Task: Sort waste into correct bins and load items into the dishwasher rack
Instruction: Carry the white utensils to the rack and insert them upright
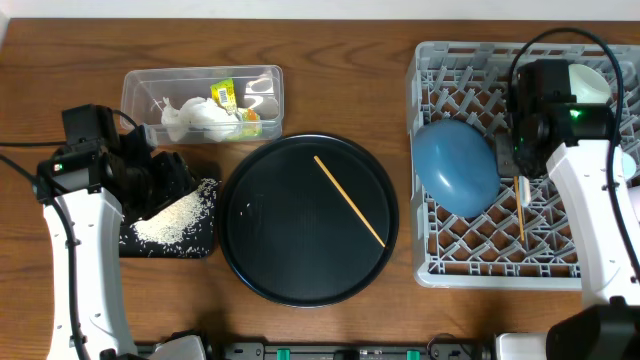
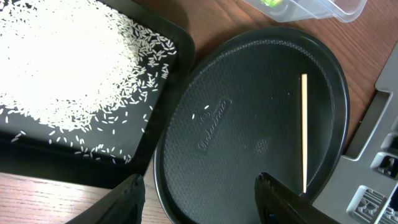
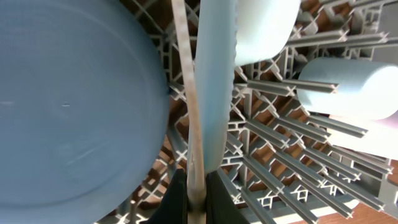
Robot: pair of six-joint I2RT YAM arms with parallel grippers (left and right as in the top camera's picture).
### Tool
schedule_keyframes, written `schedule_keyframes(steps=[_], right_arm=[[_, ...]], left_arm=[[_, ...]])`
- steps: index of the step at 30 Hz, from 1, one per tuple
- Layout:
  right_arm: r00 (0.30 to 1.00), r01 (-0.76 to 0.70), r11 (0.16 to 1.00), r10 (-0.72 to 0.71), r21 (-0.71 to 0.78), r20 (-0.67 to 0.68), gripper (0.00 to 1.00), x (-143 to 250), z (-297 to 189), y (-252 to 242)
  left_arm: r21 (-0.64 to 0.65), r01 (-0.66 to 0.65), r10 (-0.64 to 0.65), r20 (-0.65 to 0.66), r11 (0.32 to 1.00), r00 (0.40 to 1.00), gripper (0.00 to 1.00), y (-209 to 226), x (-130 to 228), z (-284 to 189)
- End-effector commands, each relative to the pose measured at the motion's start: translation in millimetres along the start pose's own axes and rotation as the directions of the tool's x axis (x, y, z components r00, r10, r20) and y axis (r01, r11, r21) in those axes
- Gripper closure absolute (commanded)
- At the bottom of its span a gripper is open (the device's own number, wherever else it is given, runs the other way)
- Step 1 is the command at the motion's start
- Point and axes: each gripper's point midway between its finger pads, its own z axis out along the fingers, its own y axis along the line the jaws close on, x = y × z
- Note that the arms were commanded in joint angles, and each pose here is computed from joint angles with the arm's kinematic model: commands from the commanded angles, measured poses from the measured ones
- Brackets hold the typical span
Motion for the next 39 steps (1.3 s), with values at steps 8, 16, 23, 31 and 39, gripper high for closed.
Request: schedule_keyframes(steps=[8,16,23,31,39], right_arm=[[0.999,-0.002,1.000,0.004,0.030,-0.046,0.99,12.5,43.2,-11.4],[1.000,-0.005,0.999,0.006,0.037,-0.026,0.99,13.7,59.4,-11.5],[1.000,-0.009,0.999,0.010,0.036,-0.026,0.56,14.2,60.2,-11.1],[0.996,-0.047,0.998,0.050,-0.048,0.072,0.56,-7.9,32.4,-4.2],[0.939,0.074,0.879,0.098,-0.470,0.331,0.56,-53.4,-63.1,61.0]], left_arm=[[-0.011,-0.001,0.001,-0.009,1.000,1.000,0.41,3.2,4.1,2.4],[-0.010,-0.001,0.001,-0.010,1.000,1.000,0.41,3.2,4.1,2.4],[-0.011,-0.001,0.001,-0.009,1.000,1.000,0.42,3.2,4.1,2.4],[-0.010,-0.001,0.001,-0.010,1.000,1.000,0.41,3.2,4.1,2.4],[-0.011,-0.001,0.001,-0.010,1.000,1.000,0.42,3.2,4.2,2.4]])
